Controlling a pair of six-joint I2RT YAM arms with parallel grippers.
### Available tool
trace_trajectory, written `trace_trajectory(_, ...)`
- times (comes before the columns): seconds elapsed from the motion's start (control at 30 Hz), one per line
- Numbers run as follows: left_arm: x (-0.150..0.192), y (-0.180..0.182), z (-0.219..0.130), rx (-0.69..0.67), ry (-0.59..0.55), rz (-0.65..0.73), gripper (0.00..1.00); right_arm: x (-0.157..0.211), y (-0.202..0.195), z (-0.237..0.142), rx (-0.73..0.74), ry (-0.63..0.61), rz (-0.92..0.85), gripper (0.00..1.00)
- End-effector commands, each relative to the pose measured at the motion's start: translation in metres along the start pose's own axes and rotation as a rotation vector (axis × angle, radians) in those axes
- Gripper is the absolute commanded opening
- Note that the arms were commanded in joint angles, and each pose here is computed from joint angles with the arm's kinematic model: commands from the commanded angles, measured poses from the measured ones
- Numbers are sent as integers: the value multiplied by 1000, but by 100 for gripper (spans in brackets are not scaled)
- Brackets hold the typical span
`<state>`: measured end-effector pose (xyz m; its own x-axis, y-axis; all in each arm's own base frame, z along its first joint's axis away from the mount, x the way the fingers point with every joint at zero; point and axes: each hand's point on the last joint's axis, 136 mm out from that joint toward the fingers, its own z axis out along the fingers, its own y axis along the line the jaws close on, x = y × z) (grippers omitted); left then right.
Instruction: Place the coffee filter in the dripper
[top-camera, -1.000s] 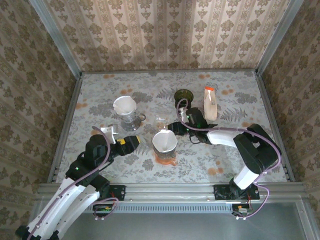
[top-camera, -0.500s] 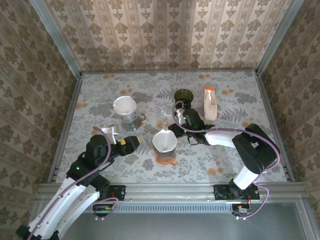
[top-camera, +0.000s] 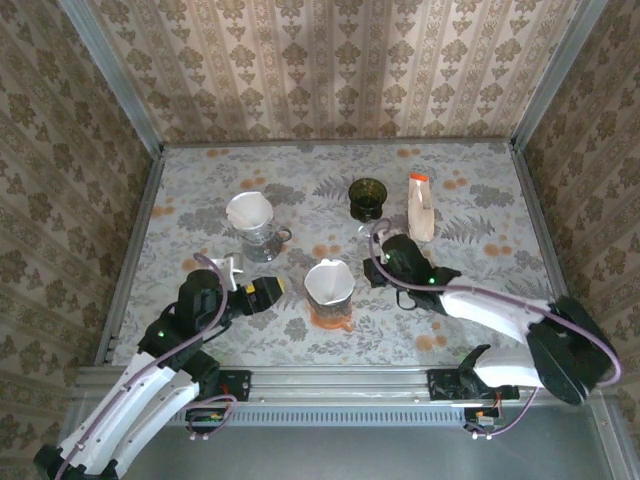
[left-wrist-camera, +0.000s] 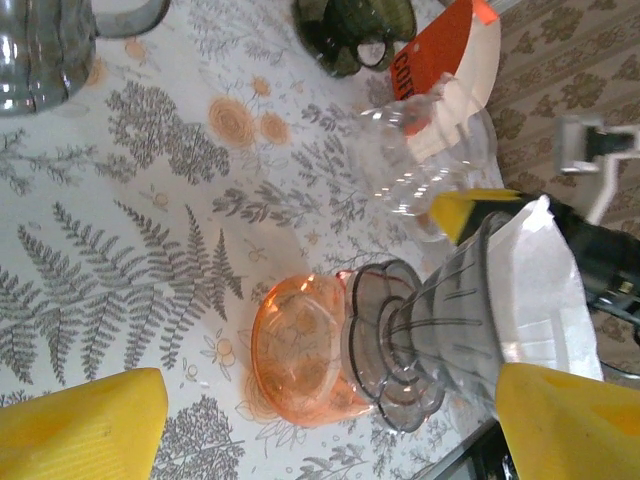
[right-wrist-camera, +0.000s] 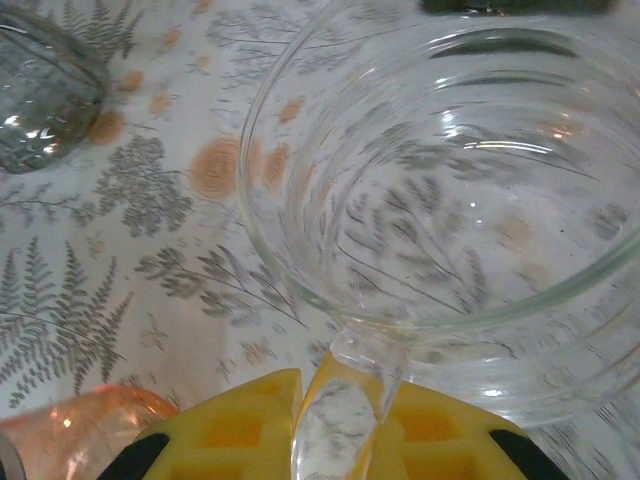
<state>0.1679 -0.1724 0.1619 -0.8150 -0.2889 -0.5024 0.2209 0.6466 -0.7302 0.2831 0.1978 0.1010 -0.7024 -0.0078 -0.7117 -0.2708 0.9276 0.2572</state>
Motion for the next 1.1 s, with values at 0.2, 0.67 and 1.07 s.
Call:
trace_trajectory(0.2,11,5,15,46,29,-56,86,56,-60,-46,200,7,194,20)
trace_trajectory(0.67,7,-1,14,59,21,-47,86,84,-79,-61,251,46,290,58)
trace_trajectory(1.07,0,-4,13,56,-1,-42,87,71,-81,-109,304,92,336,73)
